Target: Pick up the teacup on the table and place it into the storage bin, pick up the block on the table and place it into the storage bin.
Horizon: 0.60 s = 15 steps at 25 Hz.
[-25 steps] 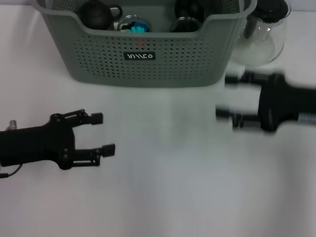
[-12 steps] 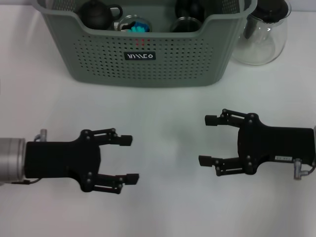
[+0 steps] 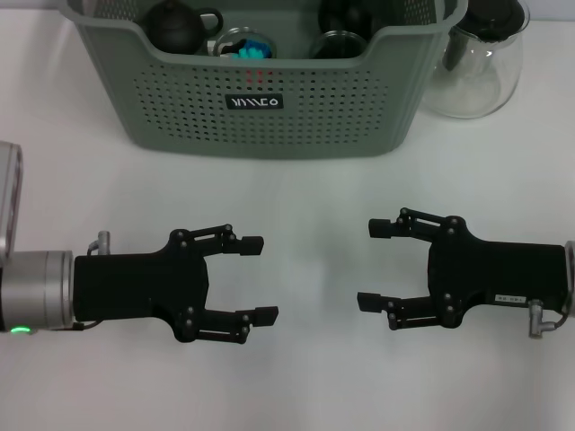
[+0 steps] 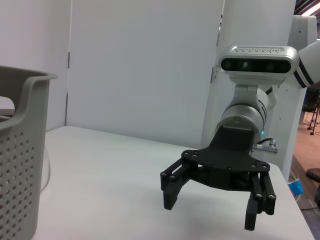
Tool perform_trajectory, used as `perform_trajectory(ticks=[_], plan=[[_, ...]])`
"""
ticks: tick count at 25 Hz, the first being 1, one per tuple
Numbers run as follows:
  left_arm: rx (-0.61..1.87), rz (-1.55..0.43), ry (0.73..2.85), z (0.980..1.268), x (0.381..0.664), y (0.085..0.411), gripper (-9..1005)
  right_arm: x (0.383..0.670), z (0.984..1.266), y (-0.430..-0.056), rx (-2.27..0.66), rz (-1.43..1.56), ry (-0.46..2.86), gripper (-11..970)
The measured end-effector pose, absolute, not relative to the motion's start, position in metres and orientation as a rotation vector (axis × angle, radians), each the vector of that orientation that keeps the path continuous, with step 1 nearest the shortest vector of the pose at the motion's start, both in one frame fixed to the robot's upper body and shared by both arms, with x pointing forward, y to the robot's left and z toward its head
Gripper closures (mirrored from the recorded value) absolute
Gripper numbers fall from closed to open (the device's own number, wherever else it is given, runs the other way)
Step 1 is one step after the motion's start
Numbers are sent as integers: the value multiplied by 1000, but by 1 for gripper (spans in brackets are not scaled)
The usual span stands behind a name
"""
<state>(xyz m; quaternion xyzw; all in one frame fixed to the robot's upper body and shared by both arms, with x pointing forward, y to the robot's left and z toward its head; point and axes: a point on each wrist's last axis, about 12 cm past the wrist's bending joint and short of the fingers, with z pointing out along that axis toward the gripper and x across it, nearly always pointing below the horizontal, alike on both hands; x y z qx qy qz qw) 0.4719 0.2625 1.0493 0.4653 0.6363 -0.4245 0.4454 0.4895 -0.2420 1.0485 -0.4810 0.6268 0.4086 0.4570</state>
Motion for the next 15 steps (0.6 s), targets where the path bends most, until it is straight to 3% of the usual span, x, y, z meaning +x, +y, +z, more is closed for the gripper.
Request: perform_trajectory(ticks=[15], plan=[[1160,-1072,1451,1059,471,260,142,481,1059,-257,-1105,1059,1479,14]])
